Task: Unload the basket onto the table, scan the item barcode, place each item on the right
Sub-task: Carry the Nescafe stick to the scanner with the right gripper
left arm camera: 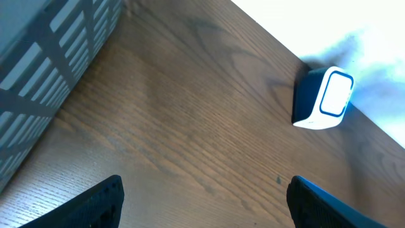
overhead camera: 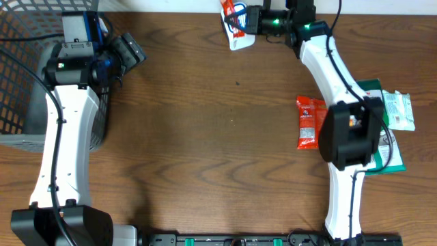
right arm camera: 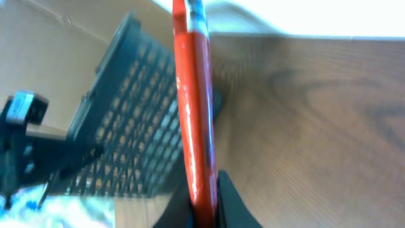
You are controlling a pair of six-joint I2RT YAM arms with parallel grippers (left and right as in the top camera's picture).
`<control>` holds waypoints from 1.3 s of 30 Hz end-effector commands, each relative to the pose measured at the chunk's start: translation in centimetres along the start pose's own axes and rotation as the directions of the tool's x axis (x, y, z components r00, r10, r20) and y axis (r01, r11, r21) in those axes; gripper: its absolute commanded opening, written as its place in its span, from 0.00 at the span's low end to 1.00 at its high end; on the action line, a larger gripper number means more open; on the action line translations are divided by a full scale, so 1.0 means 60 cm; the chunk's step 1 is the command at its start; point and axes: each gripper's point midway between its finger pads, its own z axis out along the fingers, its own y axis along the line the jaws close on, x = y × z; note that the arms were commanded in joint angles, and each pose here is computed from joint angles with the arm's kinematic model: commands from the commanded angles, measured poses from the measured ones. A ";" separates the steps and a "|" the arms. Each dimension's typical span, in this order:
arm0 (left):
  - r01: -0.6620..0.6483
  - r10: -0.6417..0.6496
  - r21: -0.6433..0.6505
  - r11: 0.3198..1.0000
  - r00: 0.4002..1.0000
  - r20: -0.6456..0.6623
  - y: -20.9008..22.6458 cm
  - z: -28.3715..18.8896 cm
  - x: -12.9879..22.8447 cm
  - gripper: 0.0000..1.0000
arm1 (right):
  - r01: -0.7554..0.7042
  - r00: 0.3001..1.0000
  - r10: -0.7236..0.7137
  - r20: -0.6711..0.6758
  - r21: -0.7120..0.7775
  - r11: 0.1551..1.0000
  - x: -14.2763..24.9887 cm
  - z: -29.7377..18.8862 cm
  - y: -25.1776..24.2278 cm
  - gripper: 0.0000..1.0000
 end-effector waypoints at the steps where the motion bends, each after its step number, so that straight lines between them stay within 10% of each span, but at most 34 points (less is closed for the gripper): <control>1: -0.011 0.011 -0.004 1.000 1.000 0.013 0.000 -0.004 -0.005 0.83 | -0.189 0.982 0.189 -0.003 -0.049 0.981 0.004 0.008 -0.058 0.01; 26: -0.011 0.011 -0.004 1.000 1.000 0.013 0.000 -0.004 -0.005 0.83 | -0.349 0.936 0.350 0.041 -0.024 0.937 0.067 0.041 -0.254 0.01; 39: -0.011 0.011 -0.004 1.000 1.000 0.013 0.000 -0.004 -0.005 0.83 | -0.215 0.976 0.207 -0.059 -0.326 0.921 -0.023 -0.038 -0.038 0.02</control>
